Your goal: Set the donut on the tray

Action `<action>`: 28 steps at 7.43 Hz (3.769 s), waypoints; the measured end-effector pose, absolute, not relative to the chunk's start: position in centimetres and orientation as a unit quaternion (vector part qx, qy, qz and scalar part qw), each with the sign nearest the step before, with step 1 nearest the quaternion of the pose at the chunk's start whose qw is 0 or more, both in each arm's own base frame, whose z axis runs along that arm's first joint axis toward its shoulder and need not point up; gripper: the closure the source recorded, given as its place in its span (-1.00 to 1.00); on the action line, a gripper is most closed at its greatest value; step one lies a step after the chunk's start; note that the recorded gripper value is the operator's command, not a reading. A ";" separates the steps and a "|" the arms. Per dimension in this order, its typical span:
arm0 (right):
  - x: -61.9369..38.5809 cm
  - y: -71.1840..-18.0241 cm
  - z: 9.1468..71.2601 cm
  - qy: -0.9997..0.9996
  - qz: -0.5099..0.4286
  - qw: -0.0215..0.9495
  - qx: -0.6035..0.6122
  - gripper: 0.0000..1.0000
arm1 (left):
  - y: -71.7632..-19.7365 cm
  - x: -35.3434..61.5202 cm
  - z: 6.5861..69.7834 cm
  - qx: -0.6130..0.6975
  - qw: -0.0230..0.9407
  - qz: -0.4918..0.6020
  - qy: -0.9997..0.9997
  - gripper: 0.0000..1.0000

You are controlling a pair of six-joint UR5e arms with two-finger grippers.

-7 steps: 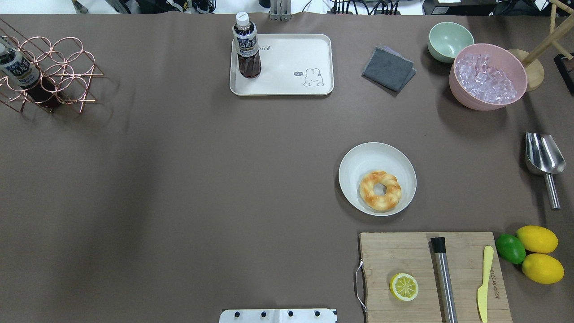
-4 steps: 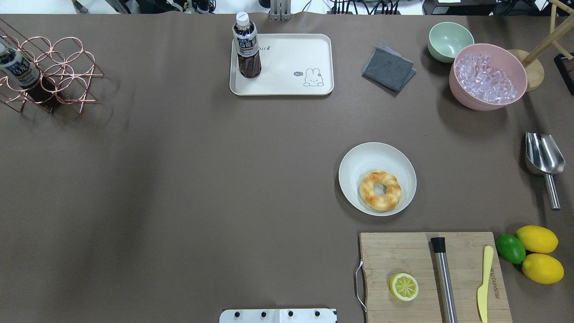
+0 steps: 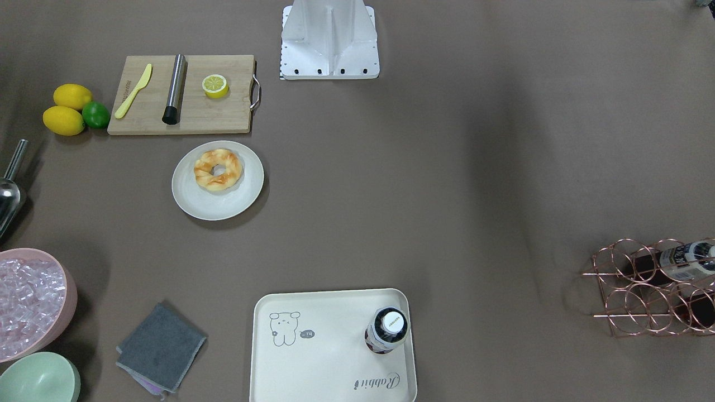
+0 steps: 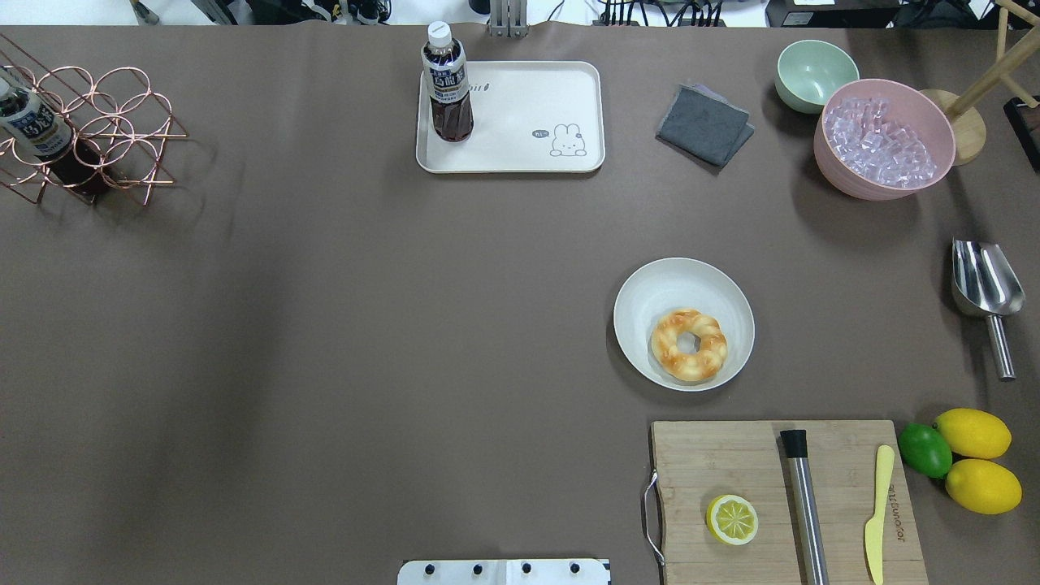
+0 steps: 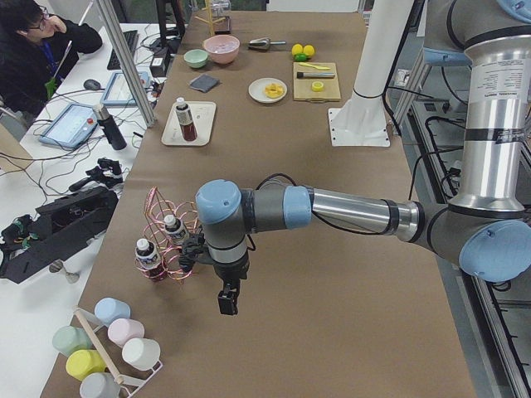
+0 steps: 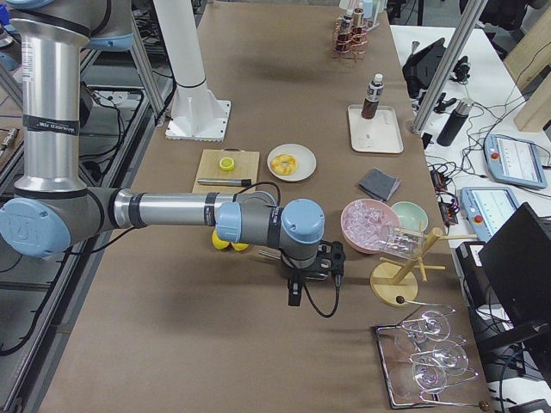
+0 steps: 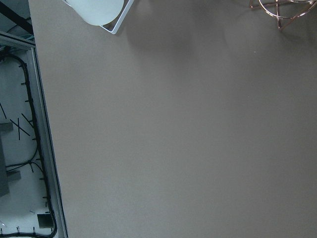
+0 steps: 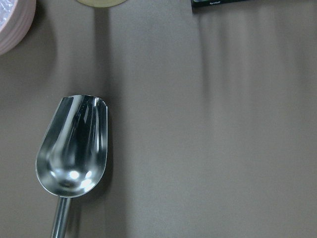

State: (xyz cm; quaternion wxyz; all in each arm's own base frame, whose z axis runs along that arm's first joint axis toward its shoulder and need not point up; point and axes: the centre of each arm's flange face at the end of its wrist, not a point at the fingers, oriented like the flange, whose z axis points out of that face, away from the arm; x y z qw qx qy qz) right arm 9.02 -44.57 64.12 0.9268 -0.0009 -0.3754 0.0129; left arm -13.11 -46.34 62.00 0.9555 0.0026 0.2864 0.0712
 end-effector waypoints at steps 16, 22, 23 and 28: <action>-20.5 -47.2 43.8 -0.475 -0.066 0.877 0.026 -1.00 | -46.3 -13.1 62.1 0.001 0.955 0.071 0.287 -0.96; -33.7 -43.1 42.2 -0.452 -0.044 0.891 -0.022 -1.00 | -46.2 -13.1 62.7 -0.005 0.956 0.069 0.286 -0.96; -34.7 -42.9 42.4 -0.444 -0.044 0.895 -0.021 -1.00 | -46.2 -13.1 62.8 -0.006 0.956 0.069 0.286 -0.96; -36.8 -44.0 43.4 -0.431 -0.041 0.901 -0.024 -0.99 | -46.2 -13.1 63.0 -0.009 0.956 0.069 0.286 -0.96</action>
